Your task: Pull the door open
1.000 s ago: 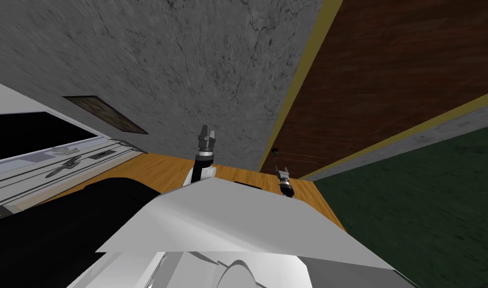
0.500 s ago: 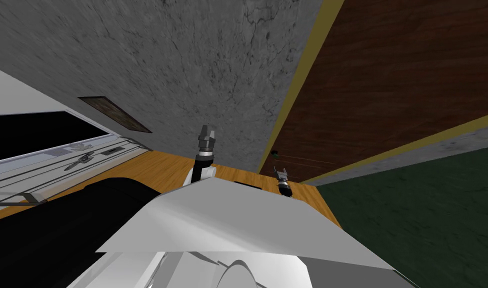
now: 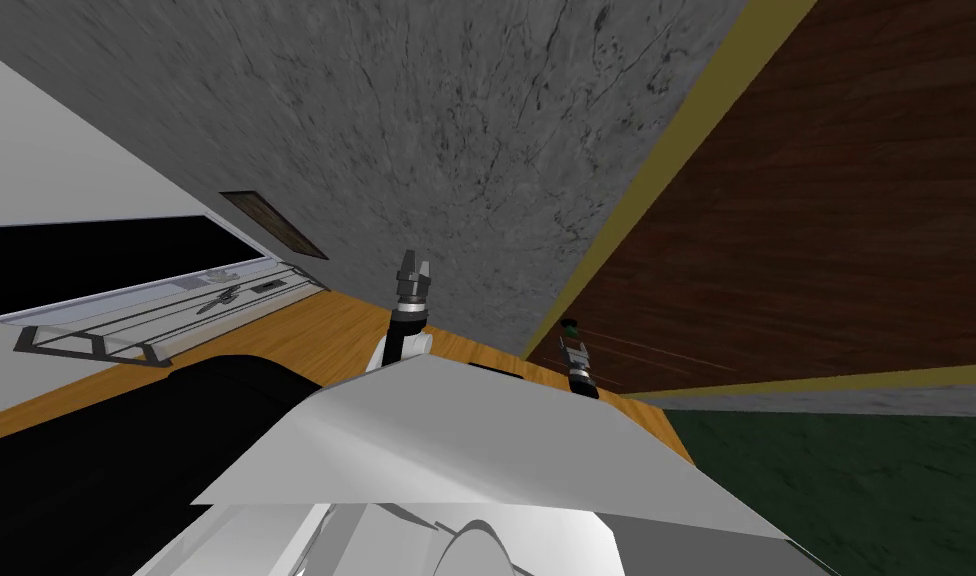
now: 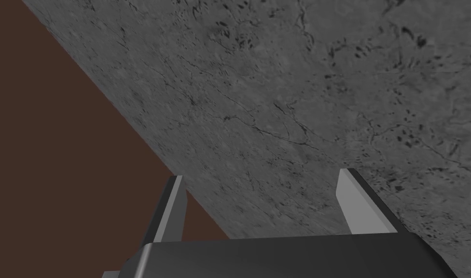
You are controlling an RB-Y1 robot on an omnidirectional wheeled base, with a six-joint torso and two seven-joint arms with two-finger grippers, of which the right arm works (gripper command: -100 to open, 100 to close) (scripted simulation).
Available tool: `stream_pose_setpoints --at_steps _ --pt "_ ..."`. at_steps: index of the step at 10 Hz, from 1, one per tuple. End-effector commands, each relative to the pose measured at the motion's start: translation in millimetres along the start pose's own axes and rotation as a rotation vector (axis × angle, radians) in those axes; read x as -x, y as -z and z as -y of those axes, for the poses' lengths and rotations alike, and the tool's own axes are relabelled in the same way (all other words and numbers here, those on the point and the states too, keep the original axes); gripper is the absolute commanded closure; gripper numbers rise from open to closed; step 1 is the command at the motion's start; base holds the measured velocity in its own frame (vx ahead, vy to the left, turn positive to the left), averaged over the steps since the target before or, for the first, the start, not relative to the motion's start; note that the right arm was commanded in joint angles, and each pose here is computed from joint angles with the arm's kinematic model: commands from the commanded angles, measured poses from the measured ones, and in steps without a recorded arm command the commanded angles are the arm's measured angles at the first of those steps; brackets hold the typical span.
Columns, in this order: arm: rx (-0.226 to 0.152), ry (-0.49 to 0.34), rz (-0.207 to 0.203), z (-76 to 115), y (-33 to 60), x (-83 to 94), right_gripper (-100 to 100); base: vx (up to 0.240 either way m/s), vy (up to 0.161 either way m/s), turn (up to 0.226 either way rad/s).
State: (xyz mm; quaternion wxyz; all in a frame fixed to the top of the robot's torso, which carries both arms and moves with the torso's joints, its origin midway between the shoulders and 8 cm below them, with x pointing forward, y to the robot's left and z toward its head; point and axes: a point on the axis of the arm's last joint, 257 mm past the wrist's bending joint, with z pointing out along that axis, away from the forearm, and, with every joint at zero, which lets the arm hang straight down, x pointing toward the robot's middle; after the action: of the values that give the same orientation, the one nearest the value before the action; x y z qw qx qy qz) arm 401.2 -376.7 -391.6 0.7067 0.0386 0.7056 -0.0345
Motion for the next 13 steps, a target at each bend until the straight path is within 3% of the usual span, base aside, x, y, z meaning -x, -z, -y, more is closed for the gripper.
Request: stream_pose_setpoints --at_steps 1,2,5,6,11,13 --pt "-0.028 -0.001 0.002 17.8 3.3 -0.2 -100 0.157 -0.003 0.157" --pt "-0.053 -0.003 0.003 31.9 6.1 -0.1 -100 0.179 -0.003 0.249" --pt "-0.056 -0.004 0.002 33.8 5.7 0.6 -100 0.073 -0.023 0.028" --pt "-0.056 -0.004 0.002 33.8 5.7 0.6 100 -0.001 -0.003 -0.014" --pt "-0.056 -0.004 0.002 33.8 5.7 0.6 100 -0.003 0.000 0.001" --pt "-0.064 -0.054 0.006 36.7 5.4 1.4 100 -0.020 -0.011 0.047"
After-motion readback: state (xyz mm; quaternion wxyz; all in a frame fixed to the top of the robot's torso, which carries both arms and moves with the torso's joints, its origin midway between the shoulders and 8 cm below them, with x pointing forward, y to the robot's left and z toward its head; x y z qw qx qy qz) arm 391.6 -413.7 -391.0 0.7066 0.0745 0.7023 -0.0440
